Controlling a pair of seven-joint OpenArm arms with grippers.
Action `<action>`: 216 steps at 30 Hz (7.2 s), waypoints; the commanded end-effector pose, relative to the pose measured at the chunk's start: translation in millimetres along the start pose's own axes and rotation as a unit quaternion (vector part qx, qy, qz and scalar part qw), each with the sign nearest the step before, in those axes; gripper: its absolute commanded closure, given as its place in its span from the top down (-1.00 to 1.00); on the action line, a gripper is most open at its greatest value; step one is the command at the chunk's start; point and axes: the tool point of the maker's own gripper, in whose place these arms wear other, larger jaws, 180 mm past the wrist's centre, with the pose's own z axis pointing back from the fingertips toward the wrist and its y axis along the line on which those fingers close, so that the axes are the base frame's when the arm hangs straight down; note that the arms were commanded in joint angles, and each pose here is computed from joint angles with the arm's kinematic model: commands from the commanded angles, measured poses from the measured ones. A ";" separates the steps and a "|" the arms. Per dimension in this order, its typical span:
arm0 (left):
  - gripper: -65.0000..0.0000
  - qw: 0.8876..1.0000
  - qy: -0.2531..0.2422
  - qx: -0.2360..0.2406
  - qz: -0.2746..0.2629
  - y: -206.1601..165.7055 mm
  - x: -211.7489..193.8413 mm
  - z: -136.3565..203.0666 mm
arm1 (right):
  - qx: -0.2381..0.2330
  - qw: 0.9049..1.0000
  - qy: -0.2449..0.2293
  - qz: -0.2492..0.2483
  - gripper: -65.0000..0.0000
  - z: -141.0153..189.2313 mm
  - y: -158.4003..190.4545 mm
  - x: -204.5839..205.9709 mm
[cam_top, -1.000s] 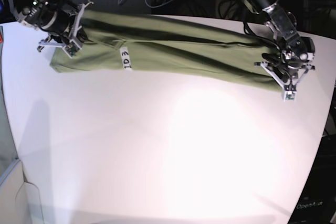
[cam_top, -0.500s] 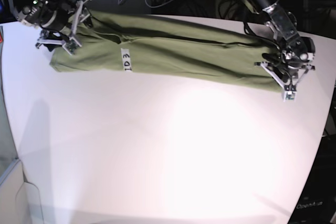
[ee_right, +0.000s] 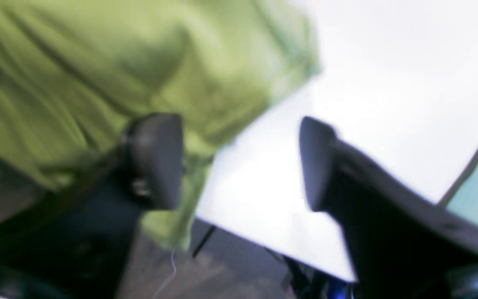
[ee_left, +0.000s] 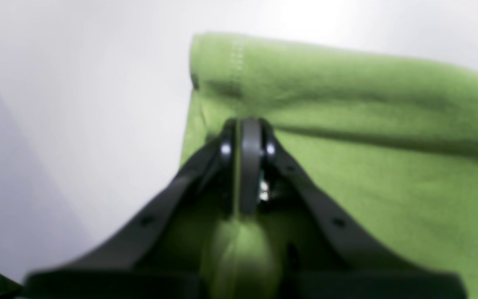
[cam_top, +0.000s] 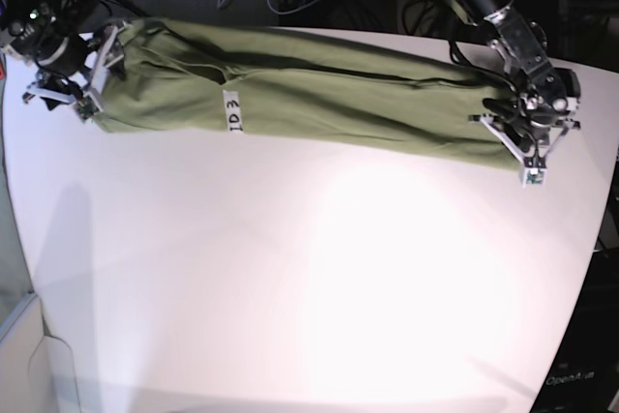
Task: Fold the T-shirt properly
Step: 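Pull the shirt ends apart with both grippers to straighten the strip, then adjust the left gripper's grip on the strip end and flatten it, then carry the strip end with the left gripper toward the middle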
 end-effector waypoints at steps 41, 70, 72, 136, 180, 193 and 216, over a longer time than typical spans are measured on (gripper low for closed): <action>-0.95 0.996 0.017 -0.086 0.024 -59.1 10.3 -34.9 | 0.037 0.993 0.014 -0.111 -0.99 -102.7 -62.3 5.7; -0.03 0.989 -0.123 0.078 0.031 39.7 64.2 59.3 | 0.062 0.994 0.014 -0.094 -0.99 -112.2 -40.7 15.1; 0.01 0.990 -0.112 0.080 0.029 41.7 60.2 57.9 | 0.064 0.993 0.013 -0.095 -0.99 -113.0 -38.8 16.6; 0.39 0.995 0.009 -0.027 0.097 13.6 34.1 -0.2 | 0.048 0.996 0.051 -0.057 -0.99 -122.2 -24.6 8.9; -0.92 0.994 -0.027 -0.001 -0.104 -59.1 111.2 74.5 | 0.049 0.996 0.051 -0.056 -0.99 -122.3 -24.2 9.0; -0.92 0.956 -0.103 -0.097 -0.259 -189.6 112.4 106.1 | 0.048 0.996 0.051 -0.057 -0.99 -122.2 -24.6 8.9; -0.92 0.990 -0.064 -0.102 -0.077 -258.6 89.7 88.7 | 0.050 0.996 0.054 -0.057 -0.99 -121.8 -22.6 5.8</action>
